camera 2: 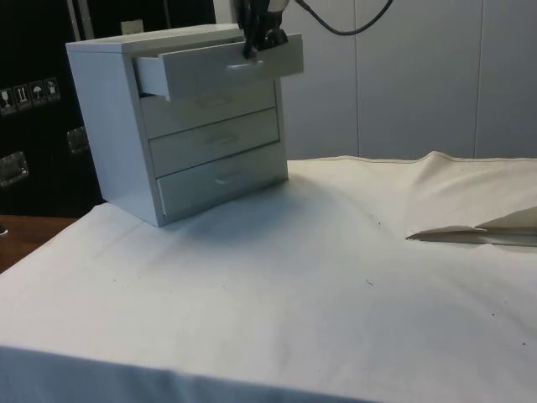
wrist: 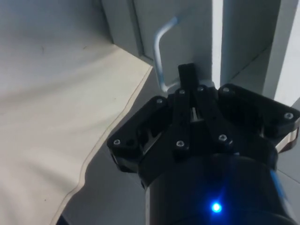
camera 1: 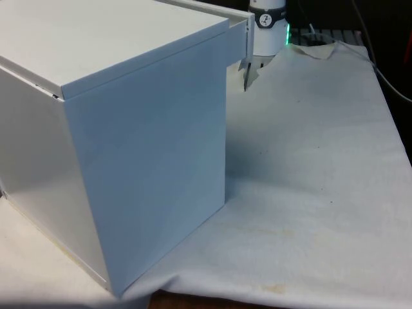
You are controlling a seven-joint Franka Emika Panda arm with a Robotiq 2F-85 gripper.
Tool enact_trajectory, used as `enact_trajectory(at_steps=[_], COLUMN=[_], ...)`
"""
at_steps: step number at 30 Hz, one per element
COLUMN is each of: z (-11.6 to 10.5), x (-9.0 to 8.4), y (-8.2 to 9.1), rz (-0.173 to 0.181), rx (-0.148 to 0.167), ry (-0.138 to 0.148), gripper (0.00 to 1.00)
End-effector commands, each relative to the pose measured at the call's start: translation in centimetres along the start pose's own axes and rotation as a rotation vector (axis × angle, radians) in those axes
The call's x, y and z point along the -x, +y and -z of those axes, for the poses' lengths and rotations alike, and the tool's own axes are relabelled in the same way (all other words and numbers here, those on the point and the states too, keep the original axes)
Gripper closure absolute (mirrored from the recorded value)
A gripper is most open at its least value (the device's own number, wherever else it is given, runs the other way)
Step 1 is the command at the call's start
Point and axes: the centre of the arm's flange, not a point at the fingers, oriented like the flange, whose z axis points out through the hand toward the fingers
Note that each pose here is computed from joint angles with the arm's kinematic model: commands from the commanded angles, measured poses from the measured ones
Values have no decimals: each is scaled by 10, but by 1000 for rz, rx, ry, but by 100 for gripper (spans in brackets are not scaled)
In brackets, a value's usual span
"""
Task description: Open the drawer, then close it.
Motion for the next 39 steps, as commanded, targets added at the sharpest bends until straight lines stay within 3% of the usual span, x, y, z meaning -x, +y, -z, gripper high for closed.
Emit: enact_trajectory(at_steps=[1, 4, 5, 6, 13, 14, 15, 18, 21, 22, 23, 29, 30, 31, 37, 38, 39], z=[-2, -4, -4, -4, -10, -11, -11, -15, -19, -18, -21, -36, -36, -40, -47, -44, -48], x=[2, 2, 0, 2, 2, 1, 2, 1, -2, -1, -3, -10, -9, -11, -12, -12, -13], y=[7, 11, 5, 12, 21, 15, 21, 23, 21, 16, 19, 15, 10, 15, 17, 12, 16], rz=[1, 2, 2, 2, 1, 1, 1, -1, -6, -5, -8, -25, -23, -31, -49, -49, -51], rx=[28, 39, 15, 43, 72, 48, 76, 90, 98, 75, 100, 111, 90, 115, 129, 111, 132], ry=[-7, -13, -12, -15, -34, -33, -36, -45, -52, -49, -54, -70, -76, -76, -84, -88, -86], gripper=[100, 100, 100, 100, 100, 100, 100, 100, 100, 100, 100, 100, 100, 100, 100, 100, 100])
